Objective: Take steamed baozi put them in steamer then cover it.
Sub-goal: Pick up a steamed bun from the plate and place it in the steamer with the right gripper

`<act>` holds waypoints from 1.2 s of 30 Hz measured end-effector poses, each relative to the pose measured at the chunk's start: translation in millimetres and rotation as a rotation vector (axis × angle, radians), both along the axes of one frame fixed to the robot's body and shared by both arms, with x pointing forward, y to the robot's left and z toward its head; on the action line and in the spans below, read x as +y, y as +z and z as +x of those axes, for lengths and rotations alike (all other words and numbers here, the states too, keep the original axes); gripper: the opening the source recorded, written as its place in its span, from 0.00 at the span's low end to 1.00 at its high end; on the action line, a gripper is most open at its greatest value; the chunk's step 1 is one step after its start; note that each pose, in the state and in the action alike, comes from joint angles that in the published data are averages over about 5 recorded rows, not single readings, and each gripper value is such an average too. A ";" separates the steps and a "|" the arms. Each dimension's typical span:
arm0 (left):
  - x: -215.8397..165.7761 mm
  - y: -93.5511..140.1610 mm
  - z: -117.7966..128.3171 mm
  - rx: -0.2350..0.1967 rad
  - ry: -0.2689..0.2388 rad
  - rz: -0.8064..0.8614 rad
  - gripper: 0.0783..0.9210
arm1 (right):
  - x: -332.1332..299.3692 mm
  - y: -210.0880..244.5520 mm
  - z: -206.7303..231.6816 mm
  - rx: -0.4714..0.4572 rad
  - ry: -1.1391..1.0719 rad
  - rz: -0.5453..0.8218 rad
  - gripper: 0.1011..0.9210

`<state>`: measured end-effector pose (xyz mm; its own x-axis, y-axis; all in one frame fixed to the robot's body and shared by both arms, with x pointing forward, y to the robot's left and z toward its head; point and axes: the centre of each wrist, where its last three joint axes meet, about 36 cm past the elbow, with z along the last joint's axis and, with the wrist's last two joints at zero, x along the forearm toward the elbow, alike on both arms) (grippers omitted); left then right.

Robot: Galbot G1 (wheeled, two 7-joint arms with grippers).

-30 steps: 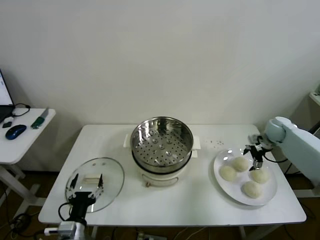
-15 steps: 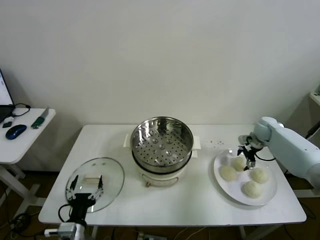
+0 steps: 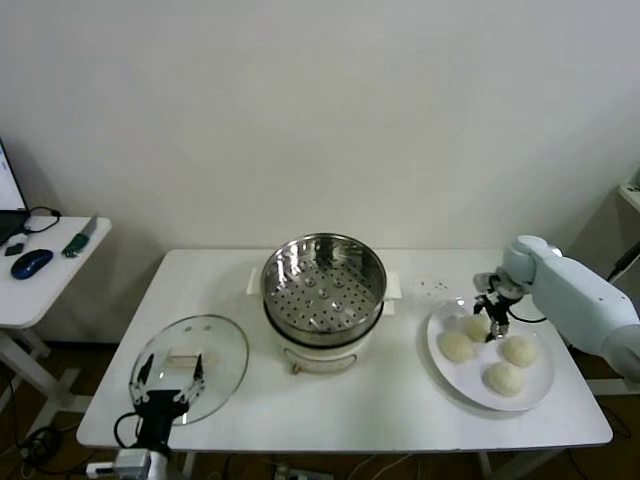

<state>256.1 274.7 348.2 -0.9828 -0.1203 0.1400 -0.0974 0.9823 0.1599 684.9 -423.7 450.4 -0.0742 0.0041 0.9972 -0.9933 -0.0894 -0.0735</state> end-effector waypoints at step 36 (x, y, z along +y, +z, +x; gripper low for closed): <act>-1.3 3.4 -9.0 0.014 0.018 -0.017 0.88 | 265.1 242.2 34.2 -0.242 0.927 -0.072 0.72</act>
